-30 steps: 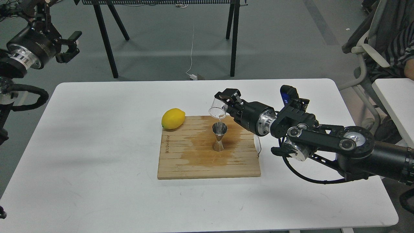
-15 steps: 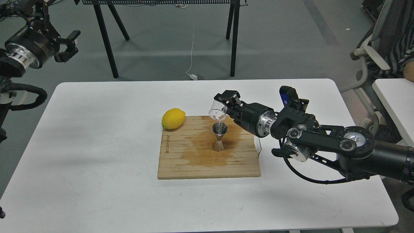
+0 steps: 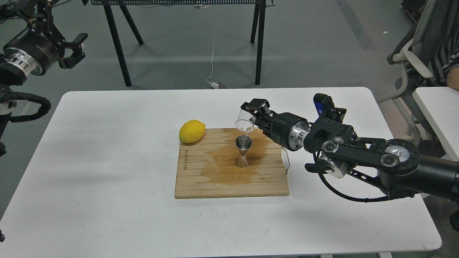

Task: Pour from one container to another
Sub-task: 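Tilt the glass cup with the right gripper to pour into the jigger, then tilt the glass cup upright and lift it away from the jigger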

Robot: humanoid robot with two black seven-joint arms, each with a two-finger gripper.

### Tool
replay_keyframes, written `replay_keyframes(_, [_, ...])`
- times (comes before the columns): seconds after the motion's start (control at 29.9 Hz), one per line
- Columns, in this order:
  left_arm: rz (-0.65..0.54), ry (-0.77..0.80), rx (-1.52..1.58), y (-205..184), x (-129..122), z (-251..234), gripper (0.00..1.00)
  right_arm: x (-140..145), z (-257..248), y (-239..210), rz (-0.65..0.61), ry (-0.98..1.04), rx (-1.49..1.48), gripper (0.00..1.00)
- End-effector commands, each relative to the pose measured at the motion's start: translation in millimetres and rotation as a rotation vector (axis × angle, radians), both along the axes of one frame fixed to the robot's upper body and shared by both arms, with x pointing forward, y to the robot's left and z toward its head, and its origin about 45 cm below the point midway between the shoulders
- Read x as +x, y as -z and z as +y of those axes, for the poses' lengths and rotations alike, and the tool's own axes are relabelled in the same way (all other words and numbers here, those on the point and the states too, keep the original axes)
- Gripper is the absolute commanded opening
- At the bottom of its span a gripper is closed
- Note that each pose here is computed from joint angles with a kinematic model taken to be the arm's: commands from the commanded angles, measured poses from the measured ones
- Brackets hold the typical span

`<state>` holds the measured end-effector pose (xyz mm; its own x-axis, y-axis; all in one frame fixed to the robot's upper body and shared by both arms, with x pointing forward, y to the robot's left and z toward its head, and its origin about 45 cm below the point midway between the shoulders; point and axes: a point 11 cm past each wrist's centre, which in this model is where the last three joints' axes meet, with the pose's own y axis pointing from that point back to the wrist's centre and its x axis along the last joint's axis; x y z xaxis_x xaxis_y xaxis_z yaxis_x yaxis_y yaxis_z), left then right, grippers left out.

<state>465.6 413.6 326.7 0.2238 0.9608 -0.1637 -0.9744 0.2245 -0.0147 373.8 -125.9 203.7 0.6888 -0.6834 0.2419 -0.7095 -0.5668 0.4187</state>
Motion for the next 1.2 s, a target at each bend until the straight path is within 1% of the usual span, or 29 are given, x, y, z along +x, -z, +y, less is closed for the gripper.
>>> replay_keyframes(0.0, [0.000,0.000,0.000,0.1,0.0,-0.2,1.00,1.9,-1.3,-2.8,-0.024,-0.011,-0.016,0.13])
replay_keyframes(0.4, [-0.002,-0.002,0.001,-1.5,0.0,1.1,1.00,1.4,1.4,-3.8,-0.042,-0.040,-0.044,0.13])
replay_keyframes(0.8, [-0.004,-0.007,0.003,-3.2,-0.6,3.9,1.00,1.4,3.6,-7.1,-0.122,-0.089,-0.073,0.13])
replay_keyframes(1.17, [-0.004,-0.008,0.004,-3.6,-0.8,4.5,1.00,1.6,3.6,-8.2,-0.141,-0.099,-0.080,0.13])
